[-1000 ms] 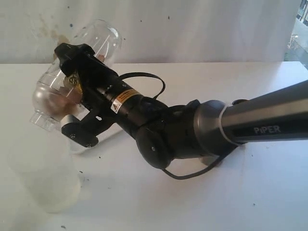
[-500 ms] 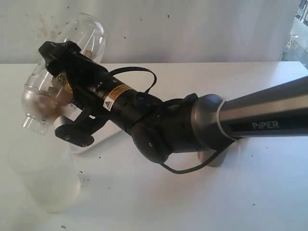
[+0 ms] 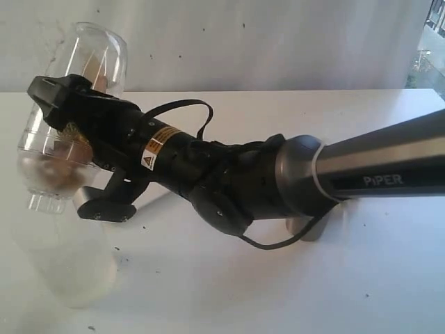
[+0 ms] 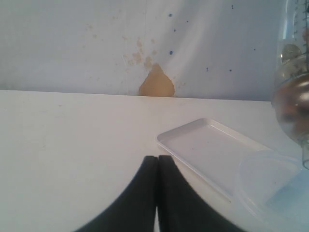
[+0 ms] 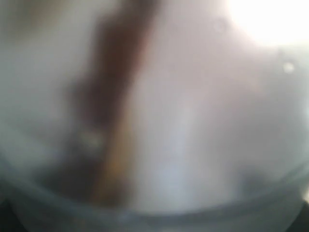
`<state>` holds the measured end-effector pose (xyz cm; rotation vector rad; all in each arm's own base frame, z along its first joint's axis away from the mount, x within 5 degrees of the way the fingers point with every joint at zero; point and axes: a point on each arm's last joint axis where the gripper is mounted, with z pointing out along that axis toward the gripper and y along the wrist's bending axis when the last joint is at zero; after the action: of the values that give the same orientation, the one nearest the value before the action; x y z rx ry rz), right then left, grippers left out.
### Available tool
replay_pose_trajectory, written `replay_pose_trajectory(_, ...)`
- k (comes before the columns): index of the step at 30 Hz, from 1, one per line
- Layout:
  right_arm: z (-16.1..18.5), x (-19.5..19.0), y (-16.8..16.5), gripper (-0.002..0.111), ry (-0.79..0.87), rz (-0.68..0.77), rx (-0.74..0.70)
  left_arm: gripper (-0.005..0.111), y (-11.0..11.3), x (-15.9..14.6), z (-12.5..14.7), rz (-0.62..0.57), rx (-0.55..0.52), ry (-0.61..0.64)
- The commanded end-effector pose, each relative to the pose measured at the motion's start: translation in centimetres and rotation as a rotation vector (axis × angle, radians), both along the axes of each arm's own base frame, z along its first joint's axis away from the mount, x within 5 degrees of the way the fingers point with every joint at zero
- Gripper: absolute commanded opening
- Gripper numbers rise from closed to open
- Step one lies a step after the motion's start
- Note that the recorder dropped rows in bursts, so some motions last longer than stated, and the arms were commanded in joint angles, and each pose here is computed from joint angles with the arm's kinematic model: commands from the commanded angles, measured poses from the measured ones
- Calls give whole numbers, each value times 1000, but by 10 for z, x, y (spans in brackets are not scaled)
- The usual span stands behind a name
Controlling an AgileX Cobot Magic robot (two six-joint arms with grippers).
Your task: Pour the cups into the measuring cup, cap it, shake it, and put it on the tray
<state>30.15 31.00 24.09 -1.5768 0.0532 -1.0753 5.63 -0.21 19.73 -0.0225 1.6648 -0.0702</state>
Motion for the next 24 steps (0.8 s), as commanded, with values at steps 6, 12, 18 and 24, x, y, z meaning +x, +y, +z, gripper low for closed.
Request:
replay_pose_trajectory(6, 22, -1, 7, 0, -137, 73, -28, 1, 0, 0, 0, 2, -8, -9)
replay_pose_trajectory(12, 25, -6, 10, 0, -198, 121, -42, 1, 0, 0, 0, 2, -8, -9)
replay_pose_trajectory(18, 32, -5, 12, 0, -224, 128, -30, 1, 0, 0, 0, 2, -8, -9)
replay_pose_trajectory(24, 37, 5, 12, 0, -179, 71, 3, 1, 0, 0, 0, 2, -8, -9)
